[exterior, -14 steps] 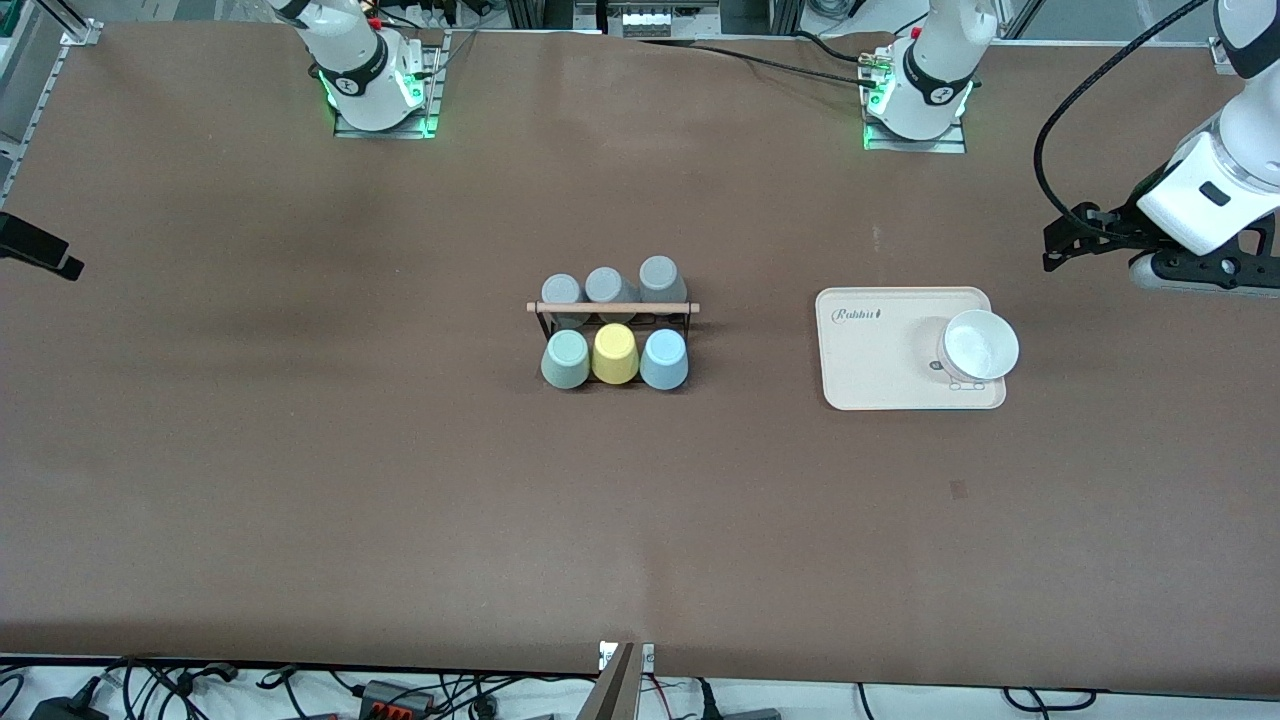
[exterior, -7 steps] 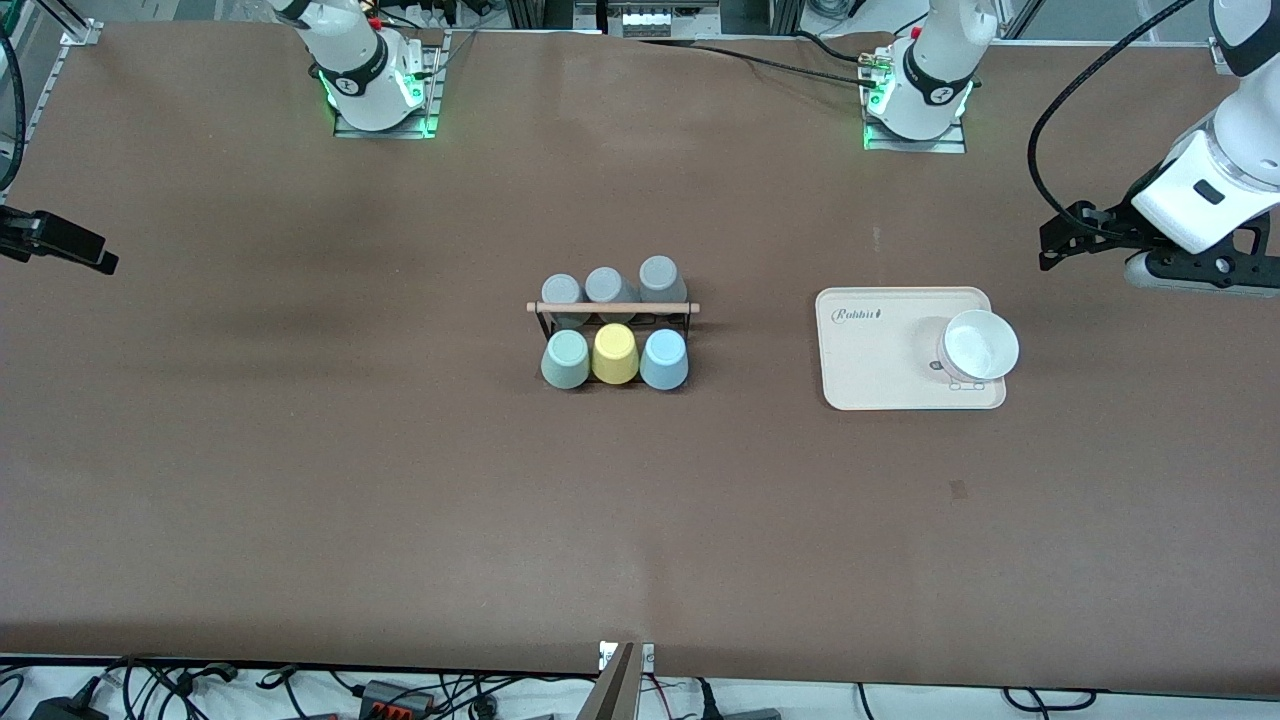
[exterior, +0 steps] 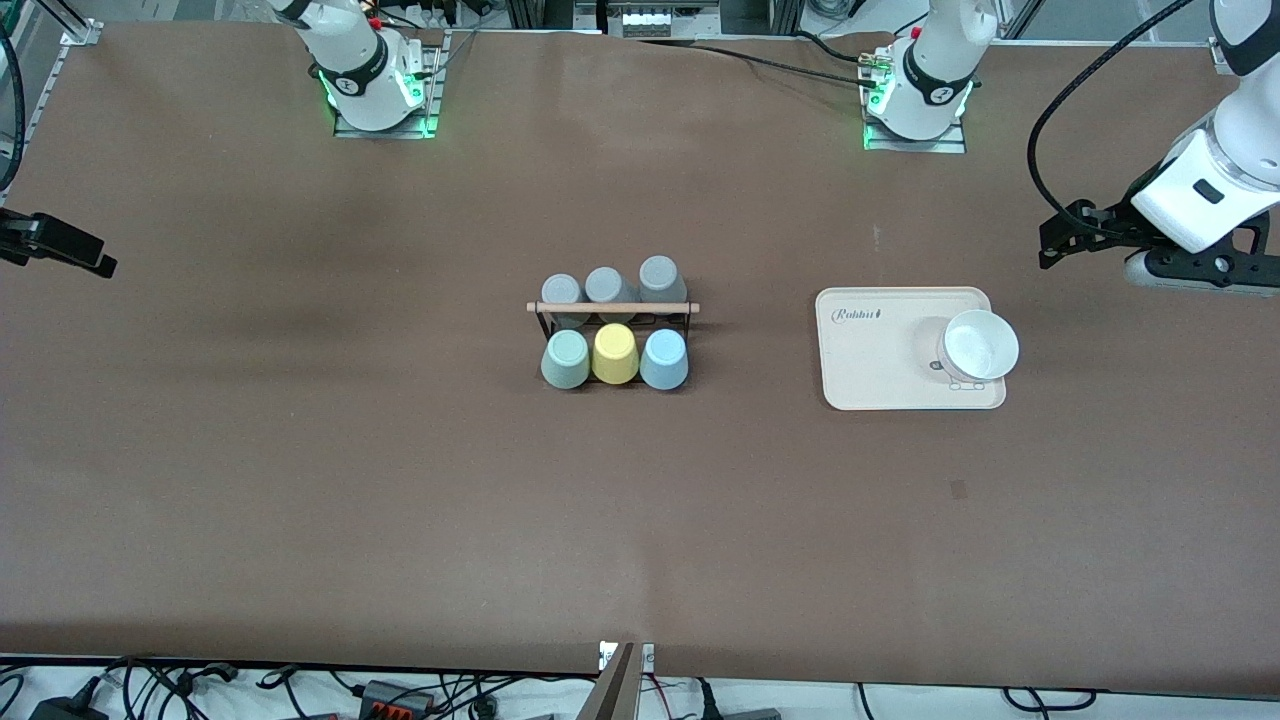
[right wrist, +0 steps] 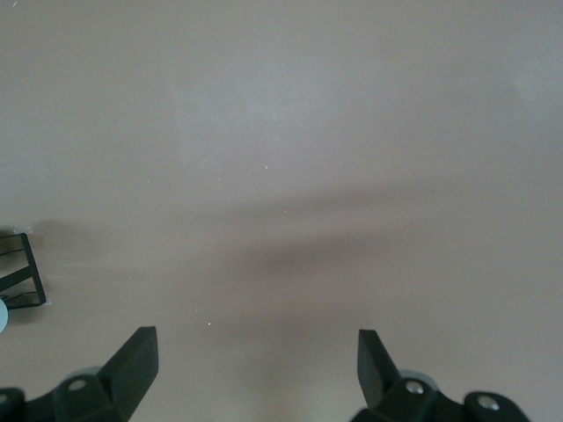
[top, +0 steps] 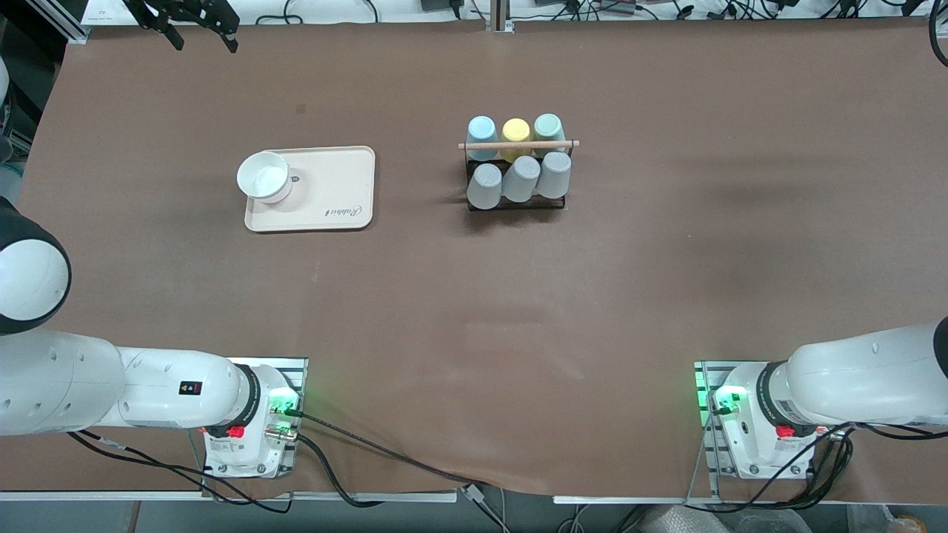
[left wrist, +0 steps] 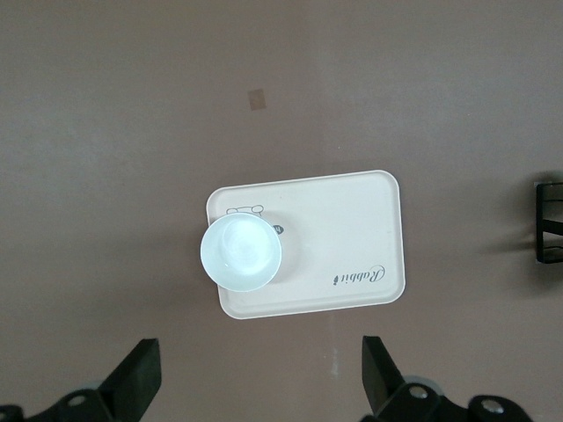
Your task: Hang scattered cups on rack with three cups
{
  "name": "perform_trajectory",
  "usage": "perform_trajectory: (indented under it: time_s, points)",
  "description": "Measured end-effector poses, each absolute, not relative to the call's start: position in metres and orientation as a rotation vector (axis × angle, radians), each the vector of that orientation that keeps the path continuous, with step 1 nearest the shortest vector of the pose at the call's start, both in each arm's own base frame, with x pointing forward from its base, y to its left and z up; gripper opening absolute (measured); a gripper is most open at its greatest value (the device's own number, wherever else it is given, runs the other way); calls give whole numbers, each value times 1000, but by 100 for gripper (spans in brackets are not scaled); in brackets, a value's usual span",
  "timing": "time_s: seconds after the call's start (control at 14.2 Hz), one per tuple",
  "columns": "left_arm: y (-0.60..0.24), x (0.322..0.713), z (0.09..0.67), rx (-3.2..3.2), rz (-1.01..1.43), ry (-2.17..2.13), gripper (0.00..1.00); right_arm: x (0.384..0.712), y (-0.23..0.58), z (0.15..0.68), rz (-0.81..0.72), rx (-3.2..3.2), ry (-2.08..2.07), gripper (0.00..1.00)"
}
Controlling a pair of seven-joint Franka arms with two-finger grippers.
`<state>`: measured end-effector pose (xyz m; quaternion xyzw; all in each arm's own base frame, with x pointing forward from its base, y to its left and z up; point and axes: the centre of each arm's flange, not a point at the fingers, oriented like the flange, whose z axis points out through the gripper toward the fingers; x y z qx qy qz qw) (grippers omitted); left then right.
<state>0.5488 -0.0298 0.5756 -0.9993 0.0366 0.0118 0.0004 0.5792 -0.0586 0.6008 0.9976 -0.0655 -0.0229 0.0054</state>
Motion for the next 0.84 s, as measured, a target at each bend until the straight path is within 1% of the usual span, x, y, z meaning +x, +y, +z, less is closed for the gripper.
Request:
perform_trajectory:
  time_s: [0.42,0.84]
  points:
    - [-30,549,579,-3139,25,115,100,583,-32,602,-51,3126,-133,100]
    - [-30,549,579,-3139,27,115,100,585,-38,598,-50,3125,-150,100]
